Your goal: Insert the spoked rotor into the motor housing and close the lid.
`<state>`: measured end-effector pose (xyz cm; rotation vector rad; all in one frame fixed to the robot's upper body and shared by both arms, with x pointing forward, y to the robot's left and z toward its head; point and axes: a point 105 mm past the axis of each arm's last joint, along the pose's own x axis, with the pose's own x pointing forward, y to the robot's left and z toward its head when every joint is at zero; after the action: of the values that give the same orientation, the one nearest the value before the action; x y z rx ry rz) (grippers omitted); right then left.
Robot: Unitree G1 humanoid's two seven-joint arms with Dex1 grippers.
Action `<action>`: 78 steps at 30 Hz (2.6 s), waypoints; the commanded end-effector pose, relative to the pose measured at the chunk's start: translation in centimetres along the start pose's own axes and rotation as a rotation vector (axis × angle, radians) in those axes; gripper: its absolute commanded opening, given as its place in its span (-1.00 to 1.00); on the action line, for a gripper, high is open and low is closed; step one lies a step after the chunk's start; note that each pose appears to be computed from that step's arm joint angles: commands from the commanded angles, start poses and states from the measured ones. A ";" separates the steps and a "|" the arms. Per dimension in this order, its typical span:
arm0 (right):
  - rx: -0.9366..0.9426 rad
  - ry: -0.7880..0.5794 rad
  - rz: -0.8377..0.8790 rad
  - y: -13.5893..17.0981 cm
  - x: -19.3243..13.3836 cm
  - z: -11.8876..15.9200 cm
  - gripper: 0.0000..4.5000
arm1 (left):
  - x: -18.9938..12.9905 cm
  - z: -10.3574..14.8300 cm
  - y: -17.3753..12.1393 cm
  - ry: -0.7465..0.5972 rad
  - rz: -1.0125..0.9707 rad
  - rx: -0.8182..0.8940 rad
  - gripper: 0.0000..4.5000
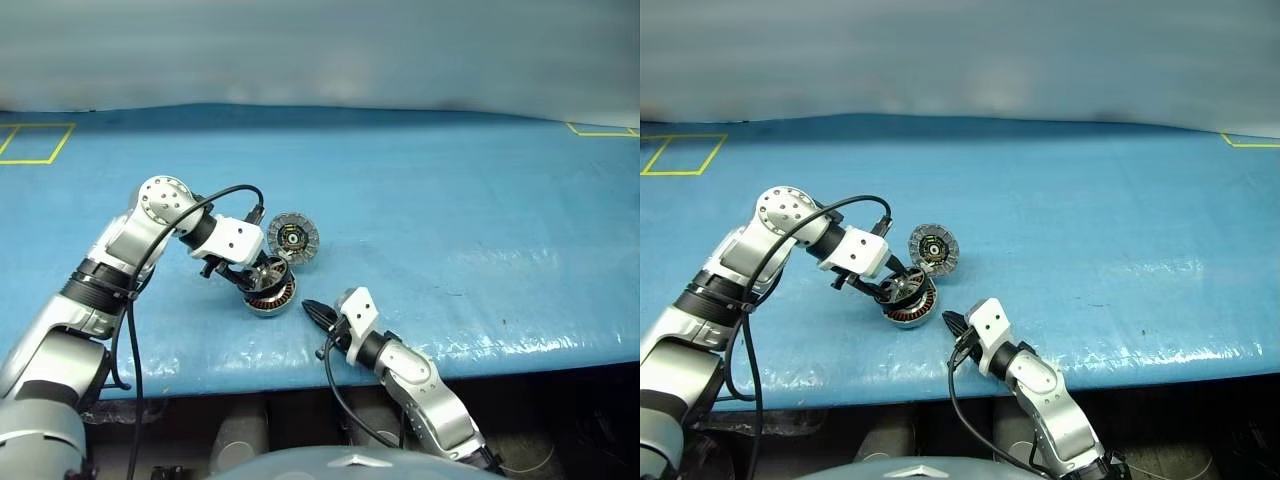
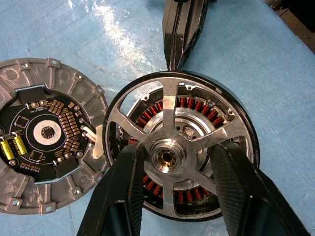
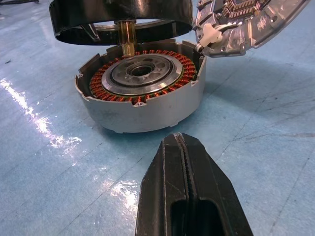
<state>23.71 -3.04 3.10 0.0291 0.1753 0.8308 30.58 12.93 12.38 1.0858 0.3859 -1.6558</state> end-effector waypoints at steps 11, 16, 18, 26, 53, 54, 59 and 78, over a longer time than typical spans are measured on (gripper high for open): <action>-0.007 -0.028 -0.002 0.2 0.2 0.6 -1.00 | 0.0 -0.6 0.4 0.033 0.056 0.015 -0.23; -0.011 -0.029 0.000 0.3 0.2 0.6 -1.00 | 0.1 -0.6 0.1 0.033 0.050 0.009 -0.23; -0.012 -0.033 -0.010 0.1 0.2 0.7 -1.00 | 0.1 -0.7 -0.1 0.035 0.042 0.009 -0.23; -0.015 -0.035 -0.023 -0.1 0.3 0.6 -1.00 | 0.1 -0.8 -0.3 0.040 0.039 0.004 -0.23; -0.024 -0.037 -0.045 -0.4 0.3 1.0 -1.00 | 0.1 -0.9 -0.4 0.051 0.033 0.015 -0.23; -0.026 -0.037 -0.048 -0.5 0.3 1.0 -1.00 | 0.1 -0.9 -0.5 0.050 0.032 0.015 -0.23; -0.031 -0.034 -0.048 -0.5 0.3 1.0 -1.00 | 0.1 -0.9 -0.5 0.052 0.027 0.018 -0.23; -0.033 -0.031 -0.055 -0.6 0.4 0.9 -1.00 | -0.6 -1.0 -0.5 0.087 -0.014 0.033 -0.23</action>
<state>24.27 -3.25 2.66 -0.0011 0.1831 0.7802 30.49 13.82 11.67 1.1533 0.4156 -1.6435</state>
